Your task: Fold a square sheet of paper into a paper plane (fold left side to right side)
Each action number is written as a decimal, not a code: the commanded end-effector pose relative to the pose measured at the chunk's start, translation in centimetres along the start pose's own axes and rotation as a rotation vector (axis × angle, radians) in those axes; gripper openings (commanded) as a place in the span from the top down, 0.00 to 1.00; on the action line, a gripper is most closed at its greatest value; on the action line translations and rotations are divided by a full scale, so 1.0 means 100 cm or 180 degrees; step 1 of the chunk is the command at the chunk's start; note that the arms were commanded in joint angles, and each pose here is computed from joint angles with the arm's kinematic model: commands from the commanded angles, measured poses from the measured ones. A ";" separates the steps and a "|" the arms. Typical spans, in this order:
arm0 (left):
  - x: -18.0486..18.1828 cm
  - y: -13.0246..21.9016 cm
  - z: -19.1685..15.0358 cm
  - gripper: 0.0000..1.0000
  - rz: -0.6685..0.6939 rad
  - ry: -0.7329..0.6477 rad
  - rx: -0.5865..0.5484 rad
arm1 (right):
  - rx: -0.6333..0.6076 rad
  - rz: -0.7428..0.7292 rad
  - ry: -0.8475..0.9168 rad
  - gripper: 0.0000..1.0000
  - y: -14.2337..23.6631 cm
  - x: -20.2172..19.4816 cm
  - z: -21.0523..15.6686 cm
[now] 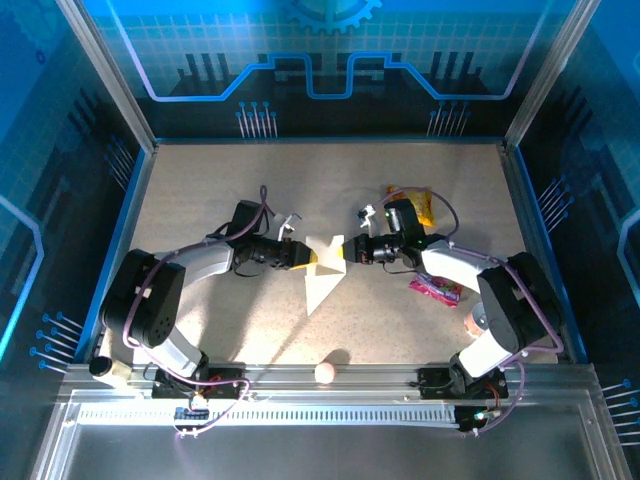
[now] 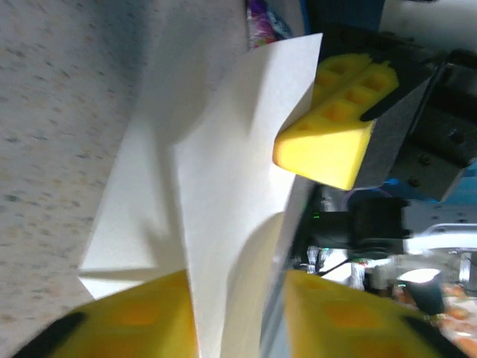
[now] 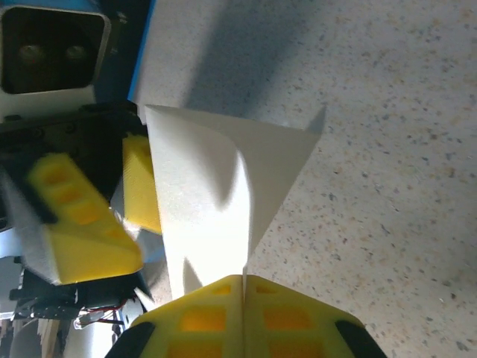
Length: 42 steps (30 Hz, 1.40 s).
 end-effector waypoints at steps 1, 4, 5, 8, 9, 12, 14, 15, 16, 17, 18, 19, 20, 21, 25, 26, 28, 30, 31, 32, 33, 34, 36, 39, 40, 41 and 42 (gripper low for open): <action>0.017 0.010 0.013 0.51 0.0461 -0.0092 -0.0147 | 0.0154 -0.0351 -0.0250 1.00 -0.006 -0.028 -0.007; 0.026 0.020 0.021 0.48 0.0735 -0.0074 -0.0246 | 0.0262 -0.0553 -0.0503 1.00 -0.013 -0.048 -0.015; 0.026 0.023 0.023 0.48 0.0833 -0.0099 -0.0276 | 0.0297 -0.0614 -0.0570 1.00 -0.014 -0.054 -0.018; 0.016 0.038 0.024 0.48 0.1048 -0.0233 -0.0376 | 0.0331 -0.0776 -0.0785 1.00 -0.014 -0.064 -0.023; 0.011 0.042 0.023 0.48 0.1099 -0.0299 -0.0397 | 0.0316 -0.0781 -0.0846 1.00 -0.013 -0.065 -0.022; -0.009 0.044 0.007 0.47 0.1343 -0.0632 -0.0271 | 0.0207 -0.0750 -0.0994 1.00 -0.011 -0.058 -0.016; -0.021 0.035 -0.008 0.45 0.1530 -0.0921 -0.0078 | 0.0195 -0.0768 -0.1094 1.00 -0.010 -0.057 -0.014; -0.027 0.028 -0.017 0.44 0.1602 -0.1050 0.0019 | 0.0184 -0.0759 -0.1093 1.00 -0.010 -0.052 -0.009; -0.031 0.022 -0.024 0.43 0.1639 -0.1140 0.0099 | 0.0194 -0.0790 -0.1126 1.00 -0.010 -0.051 -0.007; -0.035 0.016 -0.031 0.43 0.1680 -0.1212 0.0174 | 0.0204 -0.0832 -0.1159 1.00 -0.010 -0.052 -0.007; -0.037 0.010 -0.038 0.43 0.1732 -0.1277 0.0255 | 0.0204 -0.0868 -0.1216 1.00 -0.010 -0.051 -0.005; -0.039 0.004 -0.043 0.42 0.1778 -0.1334 0.0333 | 0.0203 -0.0885 -0.1258 1.00 -0.010 -0.051 -0.005; -0.040 0.000 -0.047 0.42 0.1829 -0.1385 0.0409 | 0.0196 -0.0892 -0.1296 1.00 -0.010 -0.052 -0.004; -0.039 -0.005 -0.052 0.42 0.1899 -0.1433 0.0488 | 0.0180 -0.0879 -0.1344 1.00 -0.011 -0.051 -0.003; -0.039 -0.020 -0.061 0.42 0.2071 -0.1635 0.0710 | 0.0156 -0.0914 -0.1452 1.00 -0.015 -0.052 -0.001; -0.040 -0.024 -0.063 0.42 0.2110 -0.1700 0.0756 | 0.0171 -0.0933 -0.1477 1.00 -0.016 -0.053 -0.002; -0.038 -0.030 -0.066 0.41 0.2206 -0.1786 0.0877 | 0.0178 -0.0958 -0.1482 1.00 -0.018 -0.051 -0.001; -0.036 -0.037 -0.070 0.41 0.2269 -0.1879 0.1017 | 0.0166 -0.0968 -0.1487 1.00 -0.019 -0.049 0.000; -0.035 -0.039 -0.072 0.41 0.2293 -0.1915 0.1072 | 0.0163 -0.0973 -0.1491 1.00 -0.019 -0.048 0.000; -0.034 -0.042 -0.075 0.41 0.2314 -0.1947 0.1115 | 0.0163 -0.0974 -0.1497 1.00 -0.020 -0.047 0.000; -0.033 -0.045 -0.076 0.41 0.2336 -0.1981 0.1151 | 0.0164 -0.0982 -0.1497 1.00 -0.020 -0.046 0.000; -0.032 -0.047 -0.077 0.41 0.2367 -0.2004 0.1164 | 0.0160 -0.0989 -0.1494 1.00 -0.020 -0.046 0.001; -0.030 -0.049 -0.076 0.41 0.2444 -0.2058 0.1206 | 0.0160 -0.0996 -0.1497 1.00 -0.021 -0.045 0.001; -0.023 -0.053 -0.077 0.41 0.2549 -0.2139 0.1297 | 0.0170 -0.0999 -0.1514 1.00 -0.022 -0.044 0.000; -0.021 -0.055 -0.077 0.41 0.2582 -0.2174 0.1332 | 0.0175 -0.1000 -0.1511 1.00 -0.022 -0.043 -0.001; -0.019 -0.056 -0.077 0.41 0.2631 -0.2210 0.1358 | 0.0176 -0.1007 -0.1514 1.00 -0.022 -0.043 -0.001; -0.016 -0.058 -0.078 0.41 0.2693 -0.2248 0.1396 | 0.0183 -0.1008 -0.1507 1.00 -0.023 -0.042 -0.001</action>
Point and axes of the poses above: each hand's point on the last joint's axis, 136 mm out from that joint toward the fingers, its own y axis back along the fingers, its own x axis along the line the jaws close on, z = x × y, the point moved 2 cm from there along y, back along the fingers, and after that the axes turned 9 degrees about -y, right-handed, at the moved point
